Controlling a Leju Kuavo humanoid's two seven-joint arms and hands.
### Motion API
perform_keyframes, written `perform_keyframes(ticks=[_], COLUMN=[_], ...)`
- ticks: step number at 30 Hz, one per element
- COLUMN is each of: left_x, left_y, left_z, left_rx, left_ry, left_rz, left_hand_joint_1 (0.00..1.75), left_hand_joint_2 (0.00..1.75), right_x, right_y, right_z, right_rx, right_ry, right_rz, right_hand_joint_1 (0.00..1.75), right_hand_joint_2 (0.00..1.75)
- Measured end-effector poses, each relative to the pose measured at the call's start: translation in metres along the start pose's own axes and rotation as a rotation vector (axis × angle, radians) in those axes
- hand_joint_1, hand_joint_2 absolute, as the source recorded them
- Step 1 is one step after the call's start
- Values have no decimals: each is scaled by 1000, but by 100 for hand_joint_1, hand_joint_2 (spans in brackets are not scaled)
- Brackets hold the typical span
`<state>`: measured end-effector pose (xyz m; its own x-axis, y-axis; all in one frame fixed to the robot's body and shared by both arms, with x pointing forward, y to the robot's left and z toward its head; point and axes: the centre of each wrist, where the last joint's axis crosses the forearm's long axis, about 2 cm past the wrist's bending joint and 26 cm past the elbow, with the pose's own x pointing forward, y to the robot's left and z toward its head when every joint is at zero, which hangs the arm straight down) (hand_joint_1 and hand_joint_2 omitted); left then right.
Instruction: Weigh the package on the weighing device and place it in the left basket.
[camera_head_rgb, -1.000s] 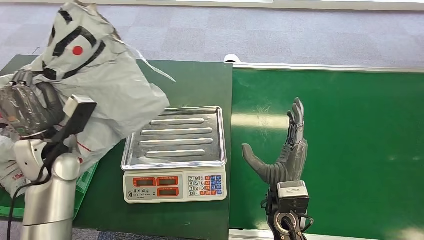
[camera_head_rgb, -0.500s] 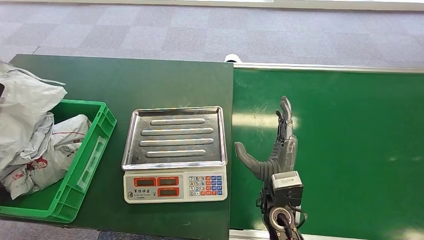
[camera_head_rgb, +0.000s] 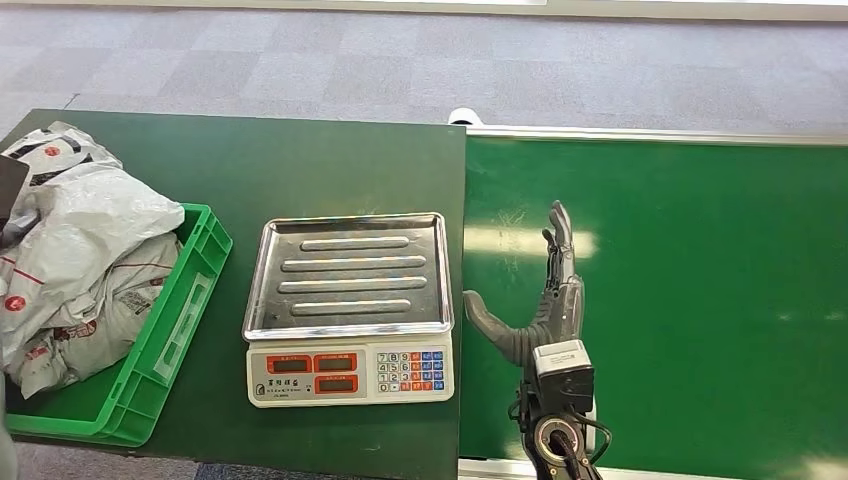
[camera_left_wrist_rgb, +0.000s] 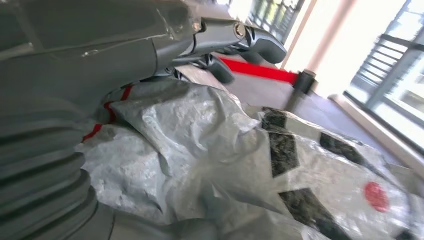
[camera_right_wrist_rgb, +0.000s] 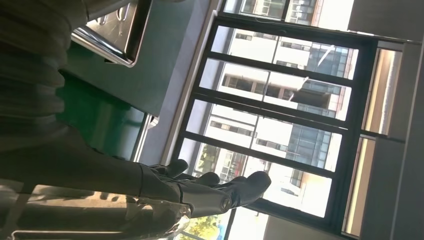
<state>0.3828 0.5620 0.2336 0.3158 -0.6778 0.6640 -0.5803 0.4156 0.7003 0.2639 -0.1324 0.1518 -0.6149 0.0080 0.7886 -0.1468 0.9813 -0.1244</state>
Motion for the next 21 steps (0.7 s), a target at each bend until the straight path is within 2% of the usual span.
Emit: perform_keyframes(ticks=[5, 10, 13, 17, 21], left_x=[12, 17, 24, 44, 74], left_y=[-8, -3, 0, 11, 20], left_z=[8, 28, 51, 81, 116], left_rx=[53, 295, 470, 660, 744], left_ry=[-66, -168, -287, -479, -730], left_rz=[317, 507, 546, 543, 493], left_hand_joint_1=[0, 0, 0, 0, 0], left_hand_joint_2=[175, 175, 175, 175, 175], right_x=[-2, -7, -10, -13, -17], right_y=[-2, -2, -2, -3, -7], right_z=[3, 10, 16, 21, 24], right_rx=[21, 29, 26, 14, -6], right_ry=[17, 49, 69, 96, 127], right_rz=[-26, -56, -65, -69, -45], right_hand_joint_1=[0, 0, 0, 0, 0], right_hand_joint_2=[175, 175, 175, 175, 175])
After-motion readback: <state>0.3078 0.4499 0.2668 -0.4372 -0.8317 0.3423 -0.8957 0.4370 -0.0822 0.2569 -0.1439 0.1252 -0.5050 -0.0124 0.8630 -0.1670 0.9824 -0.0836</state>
